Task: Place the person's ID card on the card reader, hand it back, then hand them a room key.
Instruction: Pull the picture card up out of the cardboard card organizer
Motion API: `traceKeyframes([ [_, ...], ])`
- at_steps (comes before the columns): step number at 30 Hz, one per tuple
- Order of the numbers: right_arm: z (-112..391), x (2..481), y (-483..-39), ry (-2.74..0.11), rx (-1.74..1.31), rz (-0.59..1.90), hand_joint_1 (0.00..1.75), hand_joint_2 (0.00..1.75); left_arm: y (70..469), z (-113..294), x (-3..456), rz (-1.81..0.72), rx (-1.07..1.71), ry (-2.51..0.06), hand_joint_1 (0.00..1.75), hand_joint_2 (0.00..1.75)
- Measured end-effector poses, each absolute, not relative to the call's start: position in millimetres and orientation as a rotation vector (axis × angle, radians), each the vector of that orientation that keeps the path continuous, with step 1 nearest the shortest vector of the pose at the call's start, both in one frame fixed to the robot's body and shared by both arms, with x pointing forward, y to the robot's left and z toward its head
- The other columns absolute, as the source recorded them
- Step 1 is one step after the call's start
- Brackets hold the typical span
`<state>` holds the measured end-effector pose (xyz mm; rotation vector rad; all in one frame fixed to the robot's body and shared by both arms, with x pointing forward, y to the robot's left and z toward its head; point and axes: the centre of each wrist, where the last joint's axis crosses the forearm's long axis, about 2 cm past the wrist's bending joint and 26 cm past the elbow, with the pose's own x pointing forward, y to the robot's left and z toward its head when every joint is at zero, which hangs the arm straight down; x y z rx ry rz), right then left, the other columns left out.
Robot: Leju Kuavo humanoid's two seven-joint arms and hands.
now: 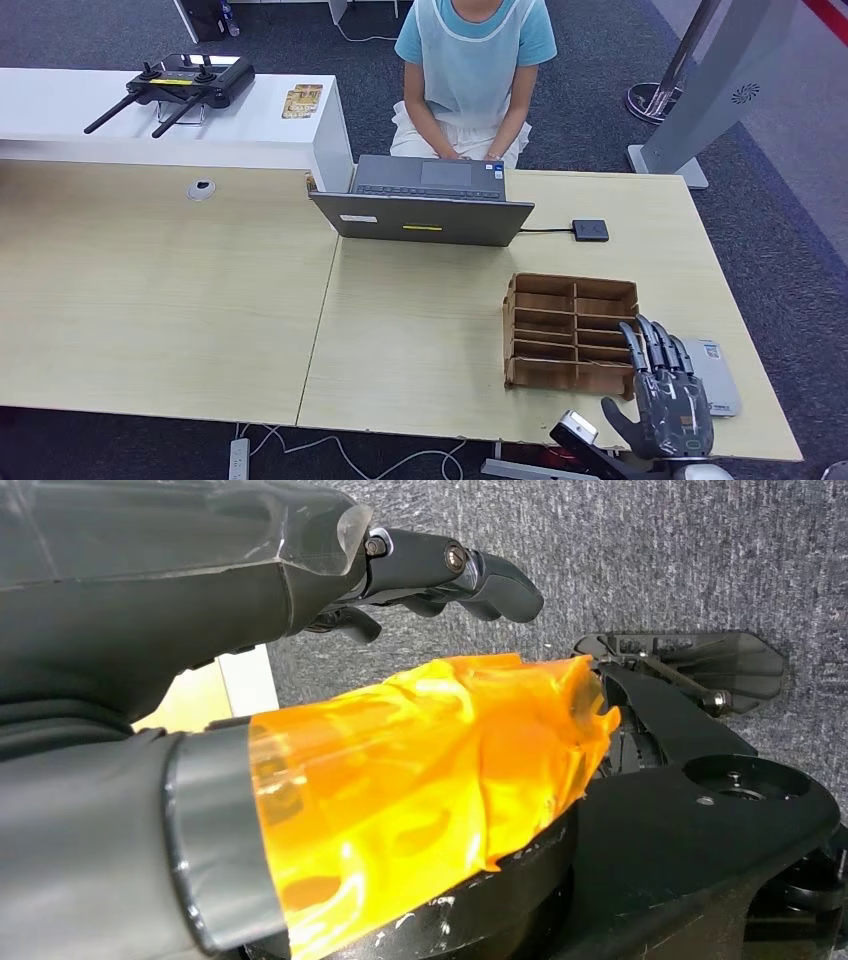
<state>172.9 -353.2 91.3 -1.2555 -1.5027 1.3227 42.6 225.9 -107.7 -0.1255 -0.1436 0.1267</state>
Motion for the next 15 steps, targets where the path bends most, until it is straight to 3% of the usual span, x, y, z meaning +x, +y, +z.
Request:
traceKeyframes([
  [15, 85.5, 192.2, -348.1, -1.536, -1.221, 1.356, 0.22, 1.75, 225.6, -107.6, 43.3, 0.114, -0.127, -0.146, 0.00, 0.00],
])
